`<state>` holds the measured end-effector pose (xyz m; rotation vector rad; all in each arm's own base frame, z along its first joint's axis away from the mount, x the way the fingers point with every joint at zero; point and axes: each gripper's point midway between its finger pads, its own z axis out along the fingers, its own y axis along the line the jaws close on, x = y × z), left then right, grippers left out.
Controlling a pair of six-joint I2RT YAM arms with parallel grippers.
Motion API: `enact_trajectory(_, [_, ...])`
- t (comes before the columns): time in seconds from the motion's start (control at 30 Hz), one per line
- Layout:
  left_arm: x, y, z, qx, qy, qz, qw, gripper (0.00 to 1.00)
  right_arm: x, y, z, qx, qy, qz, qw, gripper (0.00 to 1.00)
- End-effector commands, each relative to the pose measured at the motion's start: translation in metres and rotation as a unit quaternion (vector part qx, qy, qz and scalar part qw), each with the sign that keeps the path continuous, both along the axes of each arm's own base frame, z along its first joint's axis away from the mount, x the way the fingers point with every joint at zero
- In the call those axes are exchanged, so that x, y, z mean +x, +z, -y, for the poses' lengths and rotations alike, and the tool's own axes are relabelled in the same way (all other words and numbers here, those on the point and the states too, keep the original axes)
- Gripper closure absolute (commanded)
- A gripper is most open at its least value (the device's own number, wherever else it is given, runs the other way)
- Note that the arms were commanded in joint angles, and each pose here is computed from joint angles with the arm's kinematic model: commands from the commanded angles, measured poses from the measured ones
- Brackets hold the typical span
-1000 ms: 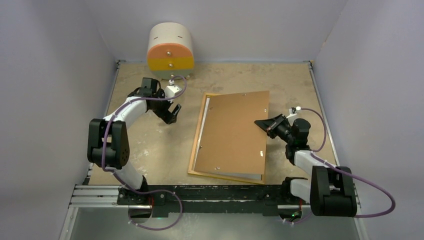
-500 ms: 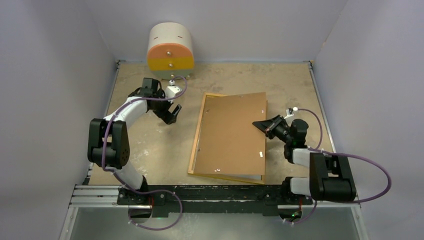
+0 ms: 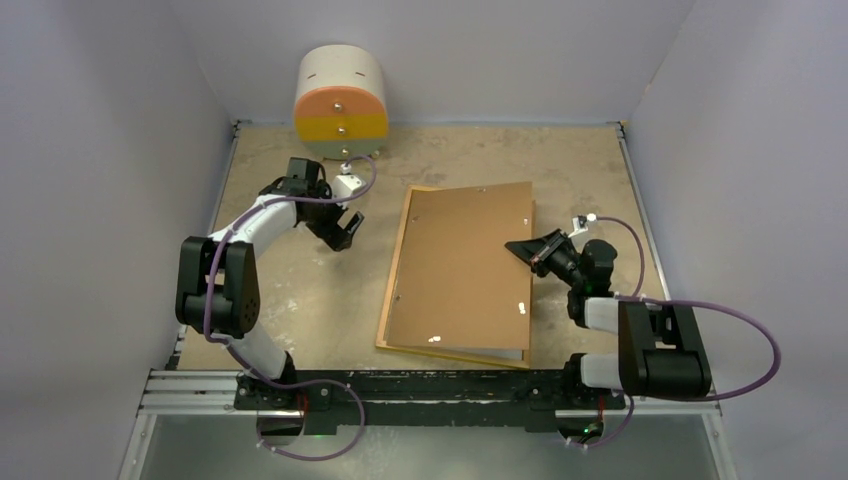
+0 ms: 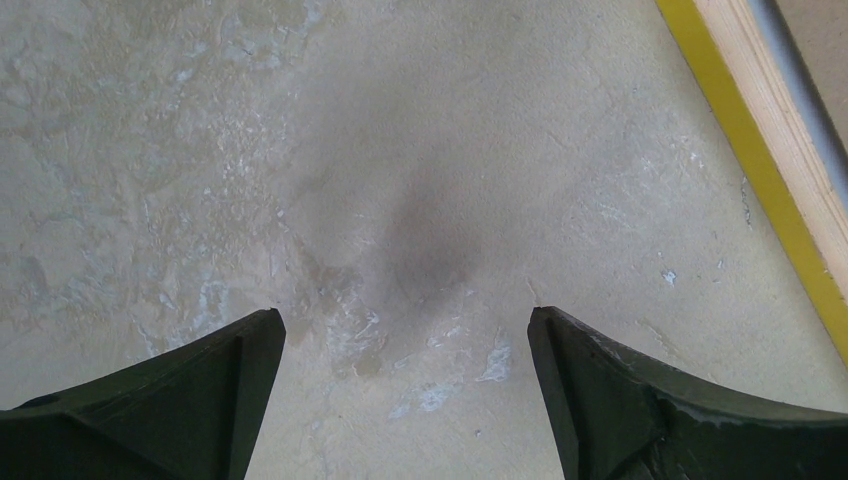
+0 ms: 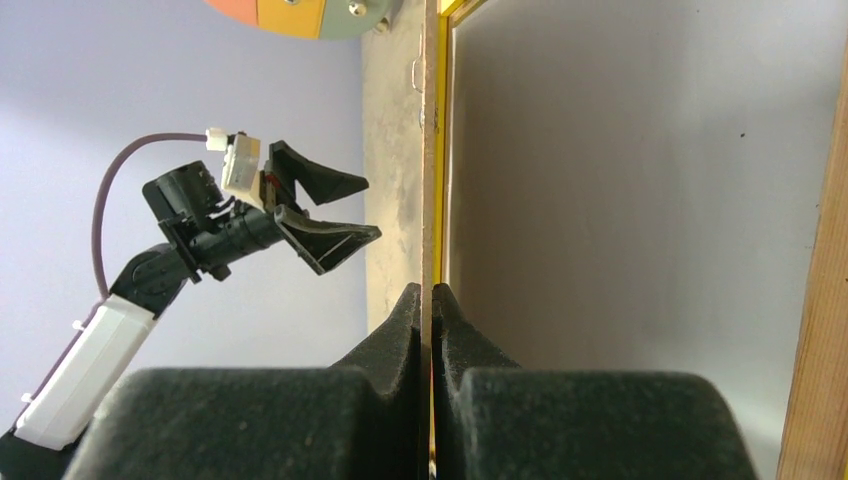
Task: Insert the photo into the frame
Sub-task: Turn over the photo frame item on the photo frame.
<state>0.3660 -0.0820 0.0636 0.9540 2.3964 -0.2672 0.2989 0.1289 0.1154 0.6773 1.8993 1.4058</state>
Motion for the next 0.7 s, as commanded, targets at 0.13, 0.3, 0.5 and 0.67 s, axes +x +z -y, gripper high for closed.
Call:
enact_trajectory(0.13, [-0.002,0.007,-0.001,0.012,-0.007,0.012,1.0,0.0,0.01,0.015,0.001,0.007,-0.002,0.048,0.999,1.0])
enact_trajectory(0.3, [-0.003,0.006,-0.001,0.014,-0.007,0.009,1.0,0.0,0.011,0.008,0.003,0.013,-0.005,0.044,0.999,1.0])
enact_trajectory(0.5, [-0.006,0.002,-0.003,0.022,-0.007,0.002,1.0,0.0,0.012,0.006,0.005,0.027,-0.008,0.049,0.998,1.0])
enact_trajectory(0.67, [-0.007,0.003,-0.001,0.022,-0.007,0.001,1.0,0.0,0.016,0.006,0.008,0.038,-0.011,0.05,0.998,1.0])
